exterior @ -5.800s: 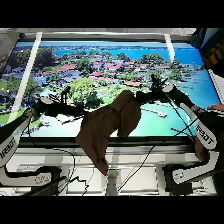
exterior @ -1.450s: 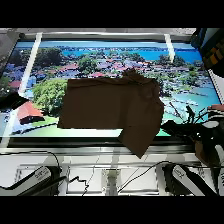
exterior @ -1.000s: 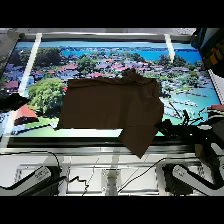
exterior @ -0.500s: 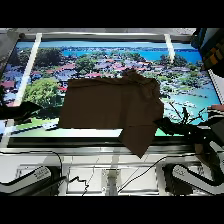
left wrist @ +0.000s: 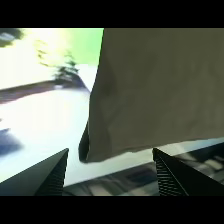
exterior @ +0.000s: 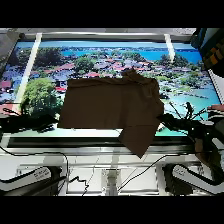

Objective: Fold the clothes and pants, and hang the long-sleeved shirts on hangers.

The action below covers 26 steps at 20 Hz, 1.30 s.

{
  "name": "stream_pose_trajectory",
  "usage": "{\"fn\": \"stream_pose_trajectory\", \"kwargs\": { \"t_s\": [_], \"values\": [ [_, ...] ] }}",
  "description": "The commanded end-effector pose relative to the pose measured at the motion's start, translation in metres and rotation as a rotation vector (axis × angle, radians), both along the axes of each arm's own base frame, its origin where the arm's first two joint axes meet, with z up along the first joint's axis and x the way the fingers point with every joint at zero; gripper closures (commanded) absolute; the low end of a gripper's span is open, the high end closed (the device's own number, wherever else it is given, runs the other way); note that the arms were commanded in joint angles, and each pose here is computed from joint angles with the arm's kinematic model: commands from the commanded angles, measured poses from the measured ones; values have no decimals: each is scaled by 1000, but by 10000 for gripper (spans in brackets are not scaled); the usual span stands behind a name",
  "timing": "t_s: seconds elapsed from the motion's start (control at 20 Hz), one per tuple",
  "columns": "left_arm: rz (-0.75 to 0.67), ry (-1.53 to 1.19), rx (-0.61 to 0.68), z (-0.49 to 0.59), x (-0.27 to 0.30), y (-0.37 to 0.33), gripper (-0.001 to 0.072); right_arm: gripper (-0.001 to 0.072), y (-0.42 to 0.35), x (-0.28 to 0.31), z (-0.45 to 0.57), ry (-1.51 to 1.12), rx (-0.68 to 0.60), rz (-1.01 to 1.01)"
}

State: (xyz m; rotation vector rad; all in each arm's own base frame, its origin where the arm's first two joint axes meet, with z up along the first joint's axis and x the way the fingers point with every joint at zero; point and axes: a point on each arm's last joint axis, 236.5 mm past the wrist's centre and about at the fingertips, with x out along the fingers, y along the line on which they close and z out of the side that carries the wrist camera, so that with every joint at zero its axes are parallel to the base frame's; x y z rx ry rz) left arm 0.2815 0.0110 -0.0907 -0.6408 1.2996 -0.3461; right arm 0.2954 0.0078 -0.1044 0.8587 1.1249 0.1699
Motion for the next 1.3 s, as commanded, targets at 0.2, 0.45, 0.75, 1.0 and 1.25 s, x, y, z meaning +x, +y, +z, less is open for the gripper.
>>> {"fn": "stream_pose_trajectory", "kwargs": {
  "t_s": [0.2, 0.45, 0.75, 1.0, 1.25],
  "values": [
    [-104, -11, 100, -38, -1, -32, 190, 232, 0, 4, 5, -7, 11, -5],
    [-226, 14, 82, -45, -9, -67, 655, 288, 4, 3, 4, 10, 19, -6],
    [-225, -126, 89, 1, 28, -67, 696, 289, 44, -28, -9, 113, -12, 198],
    [-221, -259, 141, 42, 50, -62, 696, 571, 43, -34, -13, 136, -39, 221],
    [-163, -378, 100, 85, 65, -71, 696, 694, 55, -32, 16, 89, 11, 270]
  ]
}}
